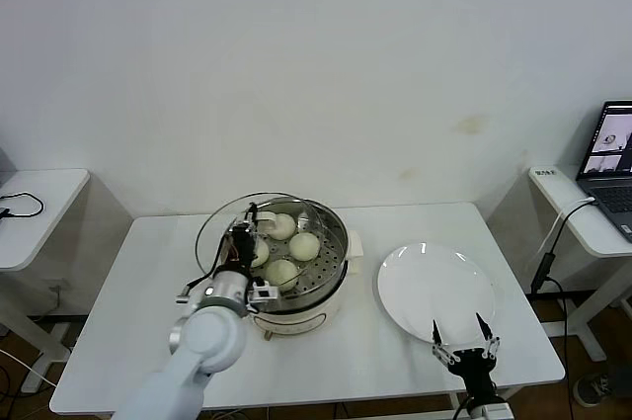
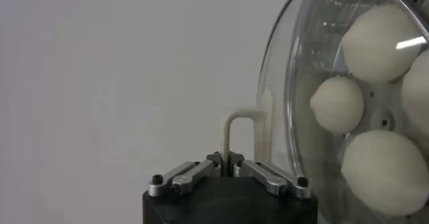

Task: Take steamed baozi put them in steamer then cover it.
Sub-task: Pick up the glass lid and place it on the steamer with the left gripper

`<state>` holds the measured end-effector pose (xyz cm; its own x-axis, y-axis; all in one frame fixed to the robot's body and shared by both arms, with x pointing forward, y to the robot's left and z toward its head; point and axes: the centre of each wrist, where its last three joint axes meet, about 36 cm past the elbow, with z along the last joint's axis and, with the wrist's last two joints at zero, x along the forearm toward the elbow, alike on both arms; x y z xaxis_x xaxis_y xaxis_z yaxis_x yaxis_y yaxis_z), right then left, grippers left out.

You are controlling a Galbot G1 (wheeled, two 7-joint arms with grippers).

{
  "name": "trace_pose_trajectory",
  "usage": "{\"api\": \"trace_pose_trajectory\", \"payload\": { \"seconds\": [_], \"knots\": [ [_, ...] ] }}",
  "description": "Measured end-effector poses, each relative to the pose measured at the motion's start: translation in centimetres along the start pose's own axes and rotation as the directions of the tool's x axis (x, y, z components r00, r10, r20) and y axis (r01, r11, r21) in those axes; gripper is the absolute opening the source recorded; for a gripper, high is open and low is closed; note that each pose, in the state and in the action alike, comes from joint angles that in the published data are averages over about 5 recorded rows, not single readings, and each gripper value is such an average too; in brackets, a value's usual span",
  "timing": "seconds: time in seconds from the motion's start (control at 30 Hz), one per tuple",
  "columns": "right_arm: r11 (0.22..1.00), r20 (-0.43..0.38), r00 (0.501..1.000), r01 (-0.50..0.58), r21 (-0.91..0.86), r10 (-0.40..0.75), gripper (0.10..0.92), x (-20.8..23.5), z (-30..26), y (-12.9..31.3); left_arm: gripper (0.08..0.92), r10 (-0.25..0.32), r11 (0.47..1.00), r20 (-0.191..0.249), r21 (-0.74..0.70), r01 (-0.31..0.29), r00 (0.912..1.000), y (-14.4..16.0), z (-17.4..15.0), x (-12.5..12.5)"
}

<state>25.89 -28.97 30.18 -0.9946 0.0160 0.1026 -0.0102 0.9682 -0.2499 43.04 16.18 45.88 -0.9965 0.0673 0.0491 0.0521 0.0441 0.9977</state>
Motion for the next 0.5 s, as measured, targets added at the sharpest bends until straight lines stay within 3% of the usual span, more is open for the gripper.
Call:
{"api": "trace_pose_trajectory", "payload": {
  "seconds": [0.5],
  "knots": [
    [1.000,-0.006,1.000,0.004,0.003,-0.004,0.823,0.2,0.3,0.3,0.132,0.010,1.000,0.025,-0.005,-0.010,0.9996,-1.3,-3.8,-0.6]
  ]
}}
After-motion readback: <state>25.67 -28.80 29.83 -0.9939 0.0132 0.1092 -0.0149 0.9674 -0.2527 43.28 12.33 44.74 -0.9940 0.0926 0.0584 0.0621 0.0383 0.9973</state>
